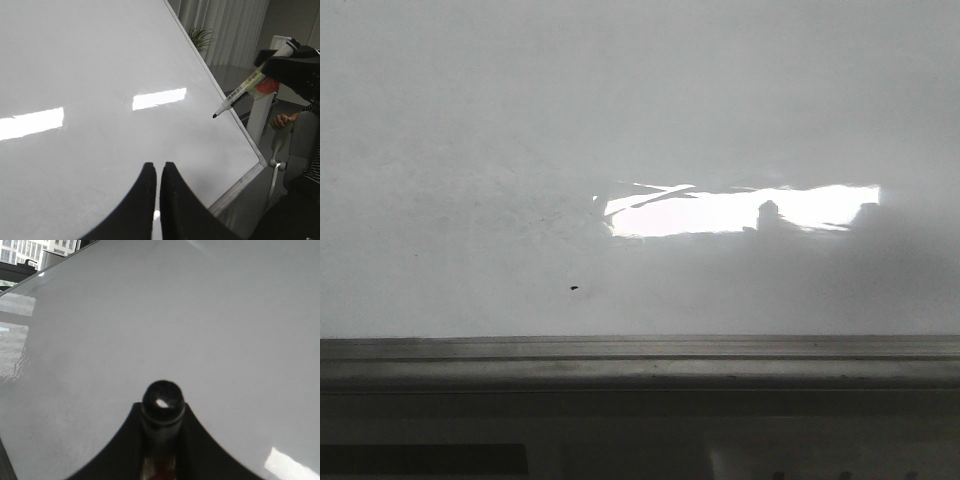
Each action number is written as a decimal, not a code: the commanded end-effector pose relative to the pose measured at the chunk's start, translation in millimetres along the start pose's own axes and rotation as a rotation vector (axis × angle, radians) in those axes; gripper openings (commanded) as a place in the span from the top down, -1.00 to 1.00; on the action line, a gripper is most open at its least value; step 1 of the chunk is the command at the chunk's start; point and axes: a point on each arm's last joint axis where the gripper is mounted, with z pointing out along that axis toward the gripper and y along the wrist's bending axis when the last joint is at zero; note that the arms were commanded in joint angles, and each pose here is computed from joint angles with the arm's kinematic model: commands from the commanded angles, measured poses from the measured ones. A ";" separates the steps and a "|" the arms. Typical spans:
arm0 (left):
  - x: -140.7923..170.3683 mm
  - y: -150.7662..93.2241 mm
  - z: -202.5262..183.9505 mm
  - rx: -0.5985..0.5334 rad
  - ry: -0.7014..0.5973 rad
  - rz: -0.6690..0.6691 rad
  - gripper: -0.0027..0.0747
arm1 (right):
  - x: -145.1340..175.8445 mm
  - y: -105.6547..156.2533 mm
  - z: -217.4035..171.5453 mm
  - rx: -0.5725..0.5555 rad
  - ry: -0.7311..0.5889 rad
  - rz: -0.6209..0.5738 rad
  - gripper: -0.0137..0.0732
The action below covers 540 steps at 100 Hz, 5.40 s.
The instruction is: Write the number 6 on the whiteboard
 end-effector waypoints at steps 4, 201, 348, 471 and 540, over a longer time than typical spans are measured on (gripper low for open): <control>-10.9 1.1 0.4 -0.023 -0.045 -0.023 0.98 | -9.5 -5.1 3.3 0.030 -0.018 -0.006 0.83; -10.7 0.9 0.4 -0.021 -0.043 -0.023 0.98 | 7.7 -10.1 44.1 0.082 -0.091 -0.074 0.84; -9.7 -0.3 0.4 -0.007 -0.032 -0.035 0.98 | 65.3 -9.7 70.7 0.231 -0.052 0.042 0.84; -9.7 -0.3 0.4 -0.007 -0.032 -0.035 0.98 | 77.4 4.8 50.5 0.060 0.251 0.089 0.83; -8.8 -1.6 0.5 0.006 -0.021 -0.035 0.98 | 52.3 4.5 94.9 0.017 0.182 0.043 0.83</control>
